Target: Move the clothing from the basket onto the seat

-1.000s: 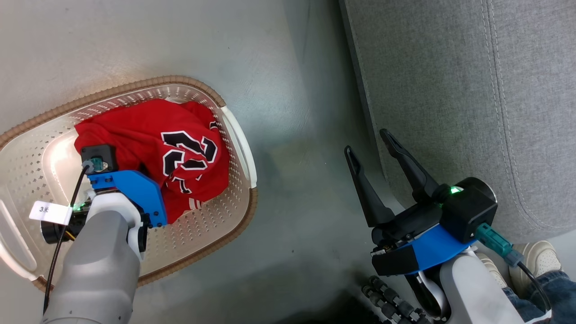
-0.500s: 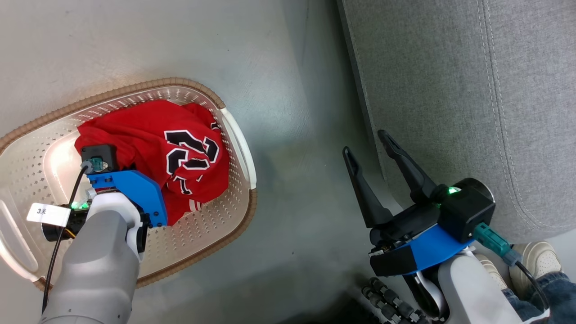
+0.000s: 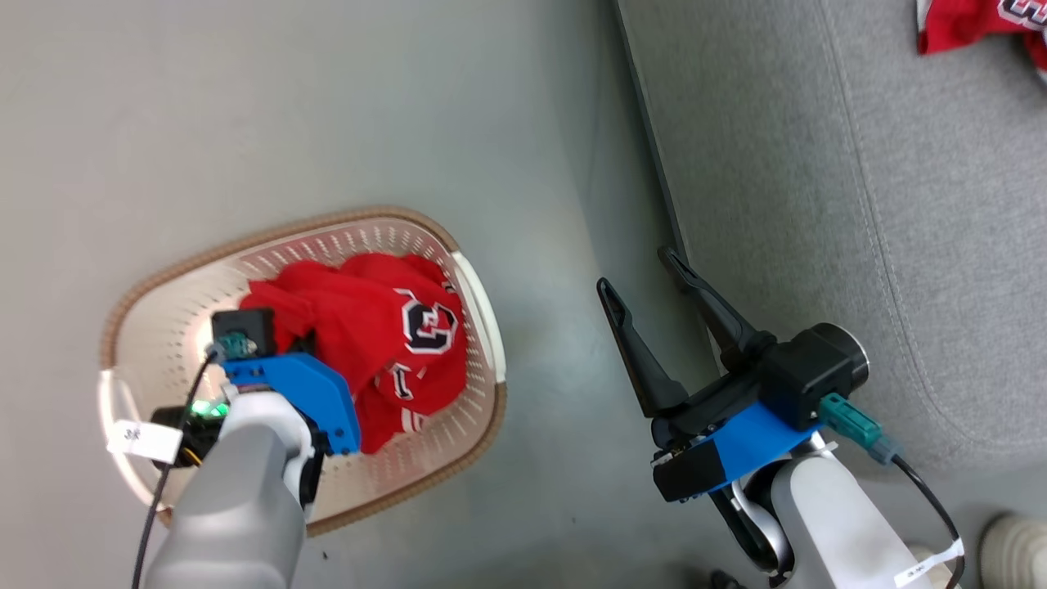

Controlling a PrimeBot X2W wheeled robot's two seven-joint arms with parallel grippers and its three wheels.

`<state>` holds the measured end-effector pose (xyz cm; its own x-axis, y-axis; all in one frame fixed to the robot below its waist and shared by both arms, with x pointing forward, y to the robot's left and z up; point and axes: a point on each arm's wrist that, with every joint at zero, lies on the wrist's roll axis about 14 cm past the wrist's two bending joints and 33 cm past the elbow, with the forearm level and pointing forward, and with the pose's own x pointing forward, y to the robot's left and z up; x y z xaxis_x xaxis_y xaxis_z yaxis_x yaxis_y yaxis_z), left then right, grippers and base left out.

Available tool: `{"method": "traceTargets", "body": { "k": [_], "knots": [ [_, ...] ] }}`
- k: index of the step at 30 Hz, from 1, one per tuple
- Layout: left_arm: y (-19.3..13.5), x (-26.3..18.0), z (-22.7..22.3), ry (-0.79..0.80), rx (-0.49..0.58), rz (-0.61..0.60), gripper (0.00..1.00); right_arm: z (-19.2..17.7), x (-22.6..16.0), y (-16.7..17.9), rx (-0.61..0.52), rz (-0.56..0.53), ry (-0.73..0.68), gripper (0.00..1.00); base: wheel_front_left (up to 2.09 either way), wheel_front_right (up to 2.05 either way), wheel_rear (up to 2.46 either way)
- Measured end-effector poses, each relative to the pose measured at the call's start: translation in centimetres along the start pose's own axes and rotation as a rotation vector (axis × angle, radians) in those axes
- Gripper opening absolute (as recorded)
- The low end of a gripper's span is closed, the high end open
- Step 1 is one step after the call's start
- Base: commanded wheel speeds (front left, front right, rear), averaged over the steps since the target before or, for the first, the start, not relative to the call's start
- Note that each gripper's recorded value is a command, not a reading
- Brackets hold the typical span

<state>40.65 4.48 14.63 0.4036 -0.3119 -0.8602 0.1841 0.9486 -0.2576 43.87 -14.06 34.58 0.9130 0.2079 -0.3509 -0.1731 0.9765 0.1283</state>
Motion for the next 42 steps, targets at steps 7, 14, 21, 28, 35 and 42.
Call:
{"method": "traceTargets", "body": {
  "k": [7, 14, 21, 28, 35, 42],
  "knots": [
    [-0.8, -5.0, 2.9, -0.137, 0.035, -0.027, 0.00, 3.6, -1.0, 2.4, -0.022, 0.058, -0.072, 1.00, 0.00, 0.00, 0.00],
    [-1.1, -10.8, 7.6, -0.356, 0.053, -0.032, 0.00, 6.3, -3.0, 5.7, -0.032, 0.132, -0.124, 1.00, 0.00, 0.00, 0.00],
    [-3.2, -17.1, 11.6, -0.574, 0.074, -0.079, 0.00, 8.4, -5.2, 9.0, -0.048, 0.206, -0.173, 1.00, 0.00, 0.00, 0.00],
    [-5.7, -23.2, 15.2, -0.769, 0.117, -0.134, 0.00, 10.4, -7.0, 11.7, -0.073, 0.273, -0.225, 1.00, 0.00, 0.00, 0.00],
    [-8.6, -29.1, 19.0, -0.935, 0.194, -0.181, 0.00, 11.6, -8.2, 13.7, -0.096, 0.322, -0.251, 1.00, 0.00, 0.00, 0.00],
    [-12.0, -33.4, 21.1, -1.022, 0.280, -0.238, 0.00, 12.3, -9.3, 14.6, -0.107, 0.341, -0.271, 1.00, 0.00, 0.00, 0.00]
  ]
}}
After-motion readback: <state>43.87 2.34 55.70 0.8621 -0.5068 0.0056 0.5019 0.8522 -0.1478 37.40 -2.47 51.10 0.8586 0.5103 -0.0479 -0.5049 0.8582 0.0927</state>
